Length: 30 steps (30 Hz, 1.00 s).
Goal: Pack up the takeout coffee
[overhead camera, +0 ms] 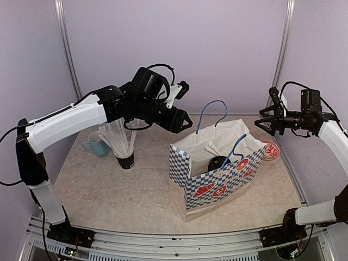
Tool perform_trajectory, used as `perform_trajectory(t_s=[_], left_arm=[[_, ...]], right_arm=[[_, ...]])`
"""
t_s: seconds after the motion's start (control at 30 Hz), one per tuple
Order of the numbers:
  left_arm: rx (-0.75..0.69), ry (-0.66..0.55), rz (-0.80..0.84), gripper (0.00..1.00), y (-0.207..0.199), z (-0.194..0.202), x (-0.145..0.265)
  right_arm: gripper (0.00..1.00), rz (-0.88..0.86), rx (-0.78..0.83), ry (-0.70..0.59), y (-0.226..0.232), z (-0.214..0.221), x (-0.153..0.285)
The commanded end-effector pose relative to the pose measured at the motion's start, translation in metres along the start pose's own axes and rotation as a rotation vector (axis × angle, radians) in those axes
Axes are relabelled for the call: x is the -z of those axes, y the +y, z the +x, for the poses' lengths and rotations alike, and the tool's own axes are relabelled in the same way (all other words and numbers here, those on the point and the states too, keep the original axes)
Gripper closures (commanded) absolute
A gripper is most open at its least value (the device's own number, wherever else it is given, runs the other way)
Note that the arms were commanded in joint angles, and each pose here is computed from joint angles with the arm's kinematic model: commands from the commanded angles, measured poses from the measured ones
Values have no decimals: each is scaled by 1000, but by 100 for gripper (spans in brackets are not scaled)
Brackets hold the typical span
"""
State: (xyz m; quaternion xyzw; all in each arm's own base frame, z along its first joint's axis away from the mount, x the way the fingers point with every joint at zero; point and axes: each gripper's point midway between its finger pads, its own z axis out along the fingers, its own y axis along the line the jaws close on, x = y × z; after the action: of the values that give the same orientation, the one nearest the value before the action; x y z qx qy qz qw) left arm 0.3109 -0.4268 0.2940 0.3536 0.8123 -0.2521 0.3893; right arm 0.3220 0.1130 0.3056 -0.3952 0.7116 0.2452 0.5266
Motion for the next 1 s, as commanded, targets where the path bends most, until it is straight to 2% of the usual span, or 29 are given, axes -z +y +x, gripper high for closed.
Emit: perform_trajectory(t_s=[0.0,0.17,0.37,0.43,0.53,0.63,0.73,0.97], left_arm=[[-33,-131,119,37,-34,-30,47],[-65,-13,106,38,-50,-2,22],[-89,88,-54,45,-27,18,-11],[-103,101,-49,57,-28,18,-16],[-119,79,-25,83,-32,12,-17],[-144,48,-17,93,-32,2,-13],[-185,30,-5,100,-32,-4,-11],[-314,22,54,100,-62,2,-5]], right_arm=[[27,3,-8,3,-1,2,1],[27,-8,-17,-3,-1,0,0],[27,0,-9,-3,0,-1,3],[27,5,-5,1,1,0,4],[27,10,-3,5,1,3,3],[27,7,-7,9,0,6,1],[27,2,-15,12,-2,8,-1],[27,2,-17,16,-3,9,-2]])
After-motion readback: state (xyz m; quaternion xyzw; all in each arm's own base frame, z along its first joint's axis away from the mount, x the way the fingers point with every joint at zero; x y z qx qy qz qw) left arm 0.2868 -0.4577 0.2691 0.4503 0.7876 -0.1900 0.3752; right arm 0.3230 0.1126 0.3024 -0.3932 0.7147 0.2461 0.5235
